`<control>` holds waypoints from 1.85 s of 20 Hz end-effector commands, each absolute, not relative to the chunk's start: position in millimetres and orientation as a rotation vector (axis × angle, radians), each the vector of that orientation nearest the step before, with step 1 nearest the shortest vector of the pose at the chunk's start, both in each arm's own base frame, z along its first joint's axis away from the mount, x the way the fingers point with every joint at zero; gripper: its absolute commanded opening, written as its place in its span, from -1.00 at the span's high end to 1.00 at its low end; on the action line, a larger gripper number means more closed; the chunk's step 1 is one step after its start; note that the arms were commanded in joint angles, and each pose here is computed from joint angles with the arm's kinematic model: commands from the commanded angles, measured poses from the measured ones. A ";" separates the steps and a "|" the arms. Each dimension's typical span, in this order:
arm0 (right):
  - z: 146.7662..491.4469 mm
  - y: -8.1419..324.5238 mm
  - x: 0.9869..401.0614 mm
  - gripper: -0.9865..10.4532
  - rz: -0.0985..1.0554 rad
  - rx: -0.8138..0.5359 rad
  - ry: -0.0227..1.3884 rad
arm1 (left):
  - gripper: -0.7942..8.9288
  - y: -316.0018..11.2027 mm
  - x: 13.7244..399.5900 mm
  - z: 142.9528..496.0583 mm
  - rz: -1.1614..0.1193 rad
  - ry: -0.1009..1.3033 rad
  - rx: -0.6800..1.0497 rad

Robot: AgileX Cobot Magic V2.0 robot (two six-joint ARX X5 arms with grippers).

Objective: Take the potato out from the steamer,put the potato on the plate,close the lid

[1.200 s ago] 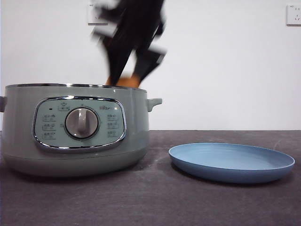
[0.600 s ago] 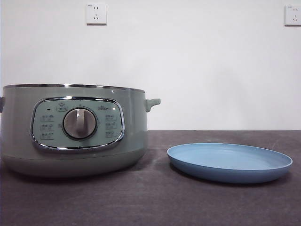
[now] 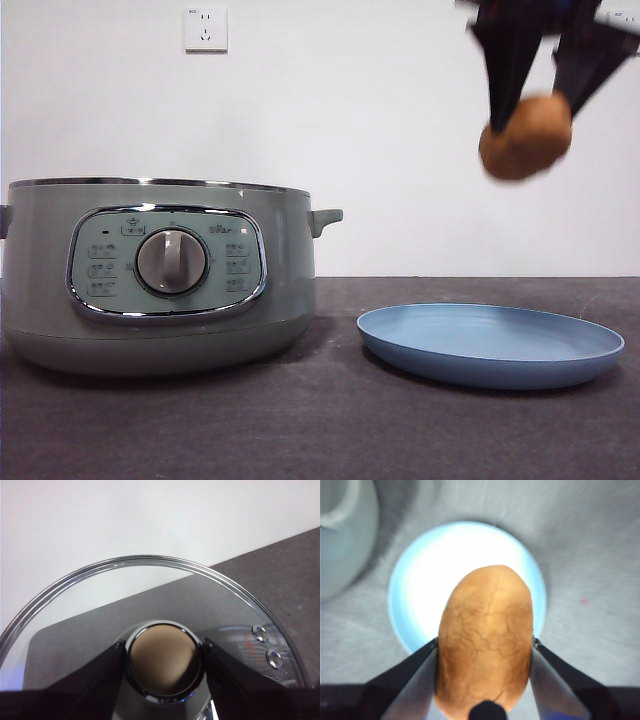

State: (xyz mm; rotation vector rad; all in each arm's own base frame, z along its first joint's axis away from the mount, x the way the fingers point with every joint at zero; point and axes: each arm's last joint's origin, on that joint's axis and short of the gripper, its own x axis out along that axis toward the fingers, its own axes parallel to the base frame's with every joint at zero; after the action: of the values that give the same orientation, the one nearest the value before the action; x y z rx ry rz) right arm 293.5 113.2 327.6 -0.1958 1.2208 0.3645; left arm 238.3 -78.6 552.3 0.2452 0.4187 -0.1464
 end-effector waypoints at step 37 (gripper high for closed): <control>328.6 102.6 226.9 -0.05 0.463 -0.078 0.806 | 0.85 -105.3 286.6 475.0 -0.469 0.732 0.286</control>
State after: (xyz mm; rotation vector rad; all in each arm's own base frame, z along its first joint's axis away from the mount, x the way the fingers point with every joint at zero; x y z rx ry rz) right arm 224.6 101.6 330.8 -0.0848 0.7968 0.4707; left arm 289.9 -106.5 467.8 0.2804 0.7796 -0.4586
